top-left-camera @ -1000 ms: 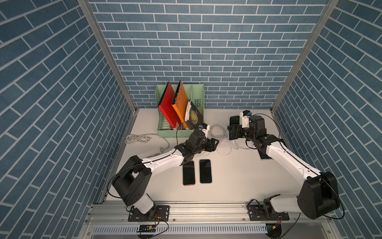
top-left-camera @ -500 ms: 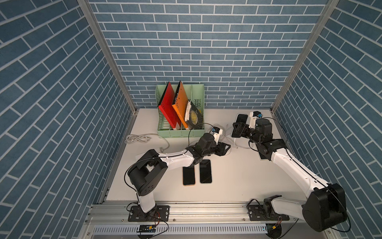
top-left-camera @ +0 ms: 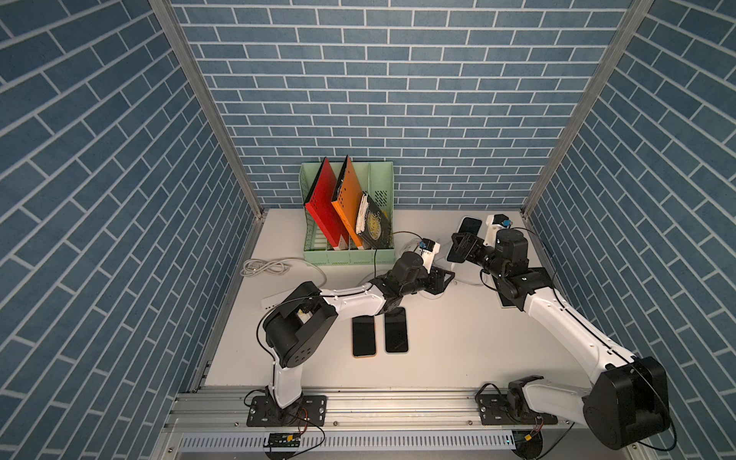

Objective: Unplug the charging cable from the phone
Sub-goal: Remove the charging cable from the phone.

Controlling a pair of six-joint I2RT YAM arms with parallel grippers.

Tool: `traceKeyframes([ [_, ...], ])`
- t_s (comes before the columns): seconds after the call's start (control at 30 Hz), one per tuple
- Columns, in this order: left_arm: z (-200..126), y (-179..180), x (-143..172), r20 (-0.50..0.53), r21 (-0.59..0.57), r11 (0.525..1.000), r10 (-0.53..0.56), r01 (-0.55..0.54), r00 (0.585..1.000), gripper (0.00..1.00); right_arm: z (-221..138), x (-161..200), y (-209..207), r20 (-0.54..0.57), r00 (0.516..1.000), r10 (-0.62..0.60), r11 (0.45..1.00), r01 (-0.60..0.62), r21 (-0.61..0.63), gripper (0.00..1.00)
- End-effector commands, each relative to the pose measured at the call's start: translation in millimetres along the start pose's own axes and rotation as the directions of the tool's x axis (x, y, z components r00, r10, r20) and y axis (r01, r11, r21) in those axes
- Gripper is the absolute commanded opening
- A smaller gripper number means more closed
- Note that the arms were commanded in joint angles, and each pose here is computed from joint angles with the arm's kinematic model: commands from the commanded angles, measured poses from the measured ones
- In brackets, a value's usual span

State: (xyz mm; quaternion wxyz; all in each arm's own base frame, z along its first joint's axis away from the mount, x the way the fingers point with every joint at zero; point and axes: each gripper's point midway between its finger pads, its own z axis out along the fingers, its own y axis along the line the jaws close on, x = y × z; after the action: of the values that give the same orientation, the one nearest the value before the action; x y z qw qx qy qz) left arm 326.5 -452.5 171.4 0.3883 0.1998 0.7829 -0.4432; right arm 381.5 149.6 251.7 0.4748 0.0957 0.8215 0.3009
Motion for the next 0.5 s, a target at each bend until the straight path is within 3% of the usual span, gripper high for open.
traceKeyframes([
  [0.0,9,-2,-3,0.007,0.001,1.000,0.029,-0.029,1.000,0.49,-13,-27,20,0.099,0.995,0.031,0.996,-0.023,-0.083,0.29],
  [0.47,29,0,-4,-0.006,0.003,0.998,0.055,-0.055,0.998,0.24,-15,-28,17,0.107,0.993,0.048,0.995,-0.038,-0.094,0.29],
])
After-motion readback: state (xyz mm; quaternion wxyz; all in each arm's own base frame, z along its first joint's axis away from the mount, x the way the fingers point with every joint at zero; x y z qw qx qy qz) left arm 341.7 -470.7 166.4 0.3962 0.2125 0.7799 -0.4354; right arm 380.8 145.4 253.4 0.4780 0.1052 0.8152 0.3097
